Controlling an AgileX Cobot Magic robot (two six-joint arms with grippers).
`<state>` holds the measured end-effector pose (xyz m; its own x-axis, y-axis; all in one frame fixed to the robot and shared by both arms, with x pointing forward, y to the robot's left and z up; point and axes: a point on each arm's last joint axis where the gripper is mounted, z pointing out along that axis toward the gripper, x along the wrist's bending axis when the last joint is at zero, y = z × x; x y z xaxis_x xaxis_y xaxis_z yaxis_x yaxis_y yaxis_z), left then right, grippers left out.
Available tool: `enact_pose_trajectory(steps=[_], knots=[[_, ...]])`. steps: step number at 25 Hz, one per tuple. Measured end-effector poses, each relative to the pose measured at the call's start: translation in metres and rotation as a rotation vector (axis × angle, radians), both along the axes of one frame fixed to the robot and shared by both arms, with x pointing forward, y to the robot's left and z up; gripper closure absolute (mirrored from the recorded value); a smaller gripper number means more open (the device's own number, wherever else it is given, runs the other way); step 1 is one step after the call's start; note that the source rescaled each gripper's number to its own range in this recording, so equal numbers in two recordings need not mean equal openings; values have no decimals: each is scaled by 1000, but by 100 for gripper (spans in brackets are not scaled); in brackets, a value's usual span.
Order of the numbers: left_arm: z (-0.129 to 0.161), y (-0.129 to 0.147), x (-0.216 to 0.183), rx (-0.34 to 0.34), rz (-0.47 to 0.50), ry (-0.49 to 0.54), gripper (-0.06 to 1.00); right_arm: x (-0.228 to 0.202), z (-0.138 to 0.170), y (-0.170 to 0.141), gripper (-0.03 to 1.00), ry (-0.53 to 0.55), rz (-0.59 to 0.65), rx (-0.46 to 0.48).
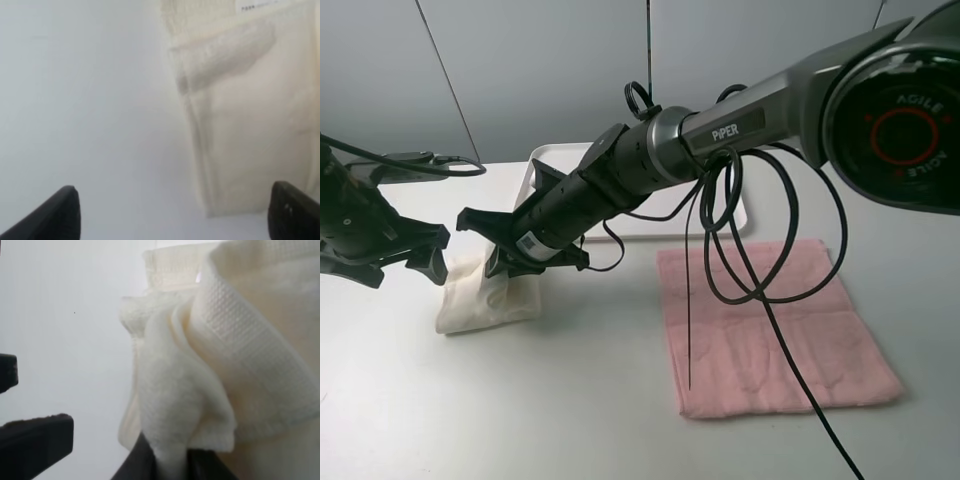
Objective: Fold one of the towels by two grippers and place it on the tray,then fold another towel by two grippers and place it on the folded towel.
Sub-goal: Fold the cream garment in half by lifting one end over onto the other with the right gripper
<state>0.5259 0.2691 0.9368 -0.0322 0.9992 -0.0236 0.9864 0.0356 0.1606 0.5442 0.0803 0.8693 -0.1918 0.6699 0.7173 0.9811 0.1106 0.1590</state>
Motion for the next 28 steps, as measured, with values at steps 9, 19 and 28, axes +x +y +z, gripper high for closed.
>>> enact_pose_trajectory(steps=[9,19,28], knots=[[23,3,-10,19,-27,-17,-3,-1,14,11,48,22,0,196],[26,5,-12,41,-44,-13,-3,-4,18,14,46,32,23,244],[26,6,-14,59,-58,8,-3,16,5,-12,32,-76,69,63]])
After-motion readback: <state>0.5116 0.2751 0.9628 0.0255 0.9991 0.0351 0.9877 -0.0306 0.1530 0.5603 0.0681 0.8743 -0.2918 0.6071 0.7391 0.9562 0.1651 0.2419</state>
